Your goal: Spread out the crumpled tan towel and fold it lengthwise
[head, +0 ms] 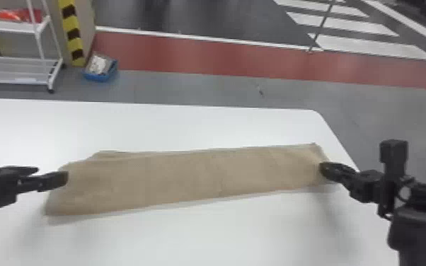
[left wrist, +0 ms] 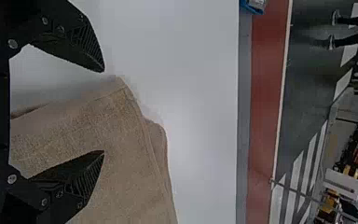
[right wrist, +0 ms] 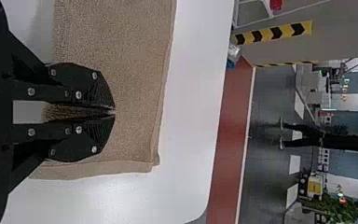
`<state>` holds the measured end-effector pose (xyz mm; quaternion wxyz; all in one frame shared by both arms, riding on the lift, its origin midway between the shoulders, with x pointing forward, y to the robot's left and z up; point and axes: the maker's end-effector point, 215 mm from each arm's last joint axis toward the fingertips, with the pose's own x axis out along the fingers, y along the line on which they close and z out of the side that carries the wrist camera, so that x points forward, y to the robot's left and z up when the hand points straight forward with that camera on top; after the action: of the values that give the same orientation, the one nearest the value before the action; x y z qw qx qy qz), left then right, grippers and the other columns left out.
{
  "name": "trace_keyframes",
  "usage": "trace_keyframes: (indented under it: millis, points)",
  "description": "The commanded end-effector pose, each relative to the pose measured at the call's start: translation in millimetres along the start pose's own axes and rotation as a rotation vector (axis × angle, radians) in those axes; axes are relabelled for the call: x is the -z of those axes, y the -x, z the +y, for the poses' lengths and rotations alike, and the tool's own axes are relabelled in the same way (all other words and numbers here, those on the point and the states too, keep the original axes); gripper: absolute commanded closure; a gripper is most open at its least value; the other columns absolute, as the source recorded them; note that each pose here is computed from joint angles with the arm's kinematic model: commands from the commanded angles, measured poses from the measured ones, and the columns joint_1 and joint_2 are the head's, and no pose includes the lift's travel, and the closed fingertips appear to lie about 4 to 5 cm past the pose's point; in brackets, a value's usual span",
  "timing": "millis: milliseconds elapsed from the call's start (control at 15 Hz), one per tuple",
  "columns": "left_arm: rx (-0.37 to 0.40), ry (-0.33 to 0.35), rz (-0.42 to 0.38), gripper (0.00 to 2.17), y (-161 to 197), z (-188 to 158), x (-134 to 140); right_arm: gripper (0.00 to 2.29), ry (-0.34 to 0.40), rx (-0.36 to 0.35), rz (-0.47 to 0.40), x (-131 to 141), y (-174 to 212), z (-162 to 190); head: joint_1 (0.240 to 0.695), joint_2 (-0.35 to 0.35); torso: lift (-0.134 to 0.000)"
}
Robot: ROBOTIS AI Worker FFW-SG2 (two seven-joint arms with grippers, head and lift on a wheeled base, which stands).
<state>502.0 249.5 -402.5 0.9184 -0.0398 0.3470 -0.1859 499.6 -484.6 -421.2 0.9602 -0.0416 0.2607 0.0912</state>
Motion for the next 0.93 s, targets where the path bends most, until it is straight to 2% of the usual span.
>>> trace_keyframes:
  millis: [0,333,533,733,867]
  points:
    - [0.014,-0.008,-0.008,0.34,-13.9,-14.2,-12.5,0.6,-0.013,0.01,-0.032,-4.6,17.8,0.7,0.695,-0.246,-0.124]
    - [-0.042,-0.04,0.006,0.39,-45.2,0.9,-20.9,0.6,-0.042,0.028,-0.053,6.0,46.2,-10.8,0.695,-0.282,-0.124]
    - [-0.029,-0.053,0.003,0.39,-59.7,1.9,-28.9,0.6,-0.056,0.033,-0.052,14.6,53.3,-15.0,0.695,-0.289,-0.124]
    - [-0.027,-0.09,0.038,0.39,-73.5,-3.7,-22.3,0.6,-0.066,0.034,-0.054,17.3,58.2,-18.5,0.695,-0.297,-0.124]
    - [-0.009,-0.092,0.057,0.39,-75.8,-10.6,-16.4,0.6,-0.075,0.038,-0.058,18.6,60.4,-21.3,0.695,-0.307,-0.124]
